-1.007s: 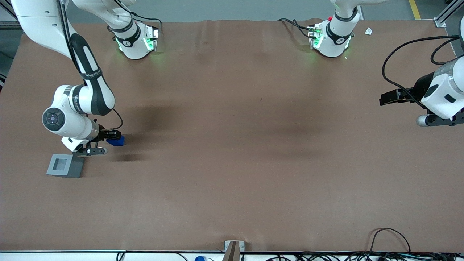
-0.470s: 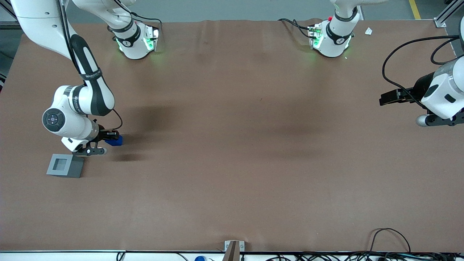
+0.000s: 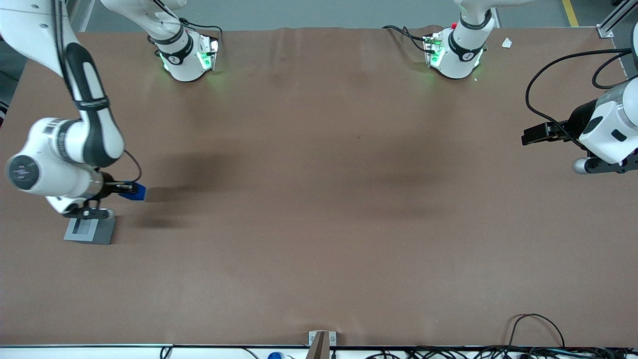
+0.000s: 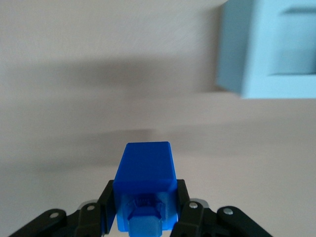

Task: Insert blue part into gray base with right arm
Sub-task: 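Lift the blue block and carry it over the gray base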

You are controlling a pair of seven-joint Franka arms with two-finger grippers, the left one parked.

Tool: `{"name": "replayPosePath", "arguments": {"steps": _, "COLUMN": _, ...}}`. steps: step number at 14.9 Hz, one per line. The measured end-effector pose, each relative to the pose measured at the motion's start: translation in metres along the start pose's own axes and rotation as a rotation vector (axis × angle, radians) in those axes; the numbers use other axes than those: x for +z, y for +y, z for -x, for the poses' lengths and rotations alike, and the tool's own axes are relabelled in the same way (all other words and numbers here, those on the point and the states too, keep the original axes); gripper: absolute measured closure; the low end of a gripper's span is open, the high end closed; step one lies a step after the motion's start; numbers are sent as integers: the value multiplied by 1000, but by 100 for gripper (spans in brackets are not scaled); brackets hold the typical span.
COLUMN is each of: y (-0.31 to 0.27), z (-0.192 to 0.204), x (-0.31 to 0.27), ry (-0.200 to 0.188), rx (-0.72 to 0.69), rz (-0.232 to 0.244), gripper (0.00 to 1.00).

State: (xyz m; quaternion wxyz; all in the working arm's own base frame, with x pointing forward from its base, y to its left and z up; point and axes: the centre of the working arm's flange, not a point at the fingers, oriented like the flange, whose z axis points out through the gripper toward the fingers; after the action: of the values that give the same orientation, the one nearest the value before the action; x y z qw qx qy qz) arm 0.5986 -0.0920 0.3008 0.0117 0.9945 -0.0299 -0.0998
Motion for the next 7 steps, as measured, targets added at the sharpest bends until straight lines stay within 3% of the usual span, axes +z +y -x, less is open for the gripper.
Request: {"name": "replayPosePath", "arguments": {"steps": 7, "y": 33, "z": -20, "x": -73, "ry": 110, "rx": 20, "rz": 9, "gripper": 49}}
